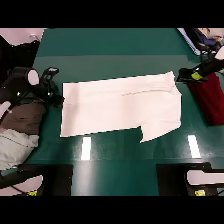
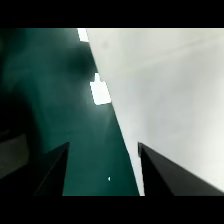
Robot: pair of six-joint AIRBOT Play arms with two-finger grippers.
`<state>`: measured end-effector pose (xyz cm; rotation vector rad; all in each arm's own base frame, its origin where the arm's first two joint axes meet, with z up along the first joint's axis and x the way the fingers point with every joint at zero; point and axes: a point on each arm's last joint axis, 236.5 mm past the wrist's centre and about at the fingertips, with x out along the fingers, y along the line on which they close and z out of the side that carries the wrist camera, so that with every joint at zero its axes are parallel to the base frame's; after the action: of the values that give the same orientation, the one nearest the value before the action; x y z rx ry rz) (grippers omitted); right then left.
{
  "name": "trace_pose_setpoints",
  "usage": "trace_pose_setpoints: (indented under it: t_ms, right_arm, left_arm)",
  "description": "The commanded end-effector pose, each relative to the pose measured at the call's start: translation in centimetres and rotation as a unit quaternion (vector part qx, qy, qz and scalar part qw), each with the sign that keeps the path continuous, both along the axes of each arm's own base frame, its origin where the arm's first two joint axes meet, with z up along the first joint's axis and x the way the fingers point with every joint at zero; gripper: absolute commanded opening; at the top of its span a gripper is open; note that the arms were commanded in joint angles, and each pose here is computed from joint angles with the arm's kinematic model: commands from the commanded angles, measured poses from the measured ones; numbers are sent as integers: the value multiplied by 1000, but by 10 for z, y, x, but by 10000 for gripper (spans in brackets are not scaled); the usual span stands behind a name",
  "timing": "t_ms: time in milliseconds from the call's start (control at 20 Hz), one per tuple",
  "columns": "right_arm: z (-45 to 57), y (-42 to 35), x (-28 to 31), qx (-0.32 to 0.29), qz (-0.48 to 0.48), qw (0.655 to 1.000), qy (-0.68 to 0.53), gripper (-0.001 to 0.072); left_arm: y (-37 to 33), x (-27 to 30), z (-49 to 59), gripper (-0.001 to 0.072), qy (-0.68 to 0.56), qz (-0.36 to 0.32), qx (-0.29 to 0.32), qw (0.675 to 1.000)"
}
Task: Fold the shirts.
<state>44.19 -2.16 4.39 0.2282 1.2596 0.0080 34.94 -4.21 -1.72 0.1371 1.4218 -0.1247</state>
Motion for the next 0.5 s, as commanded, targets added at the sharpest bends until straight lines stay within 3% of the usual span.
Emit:
trace_pose_setpoints:
  t_ms: [0, 450]
  right_arm:
    - [26, -4, -23, -2, 3, 1000, -5, 448]
    - [9, 10, -62, 2, 2, 1000, -10, 448]
  left_arm:
    - [-5, -49, -6, 504, 28, 32, -25, 999]
    - [-18, -120, -56, 503, 48, 84, -74, 993]
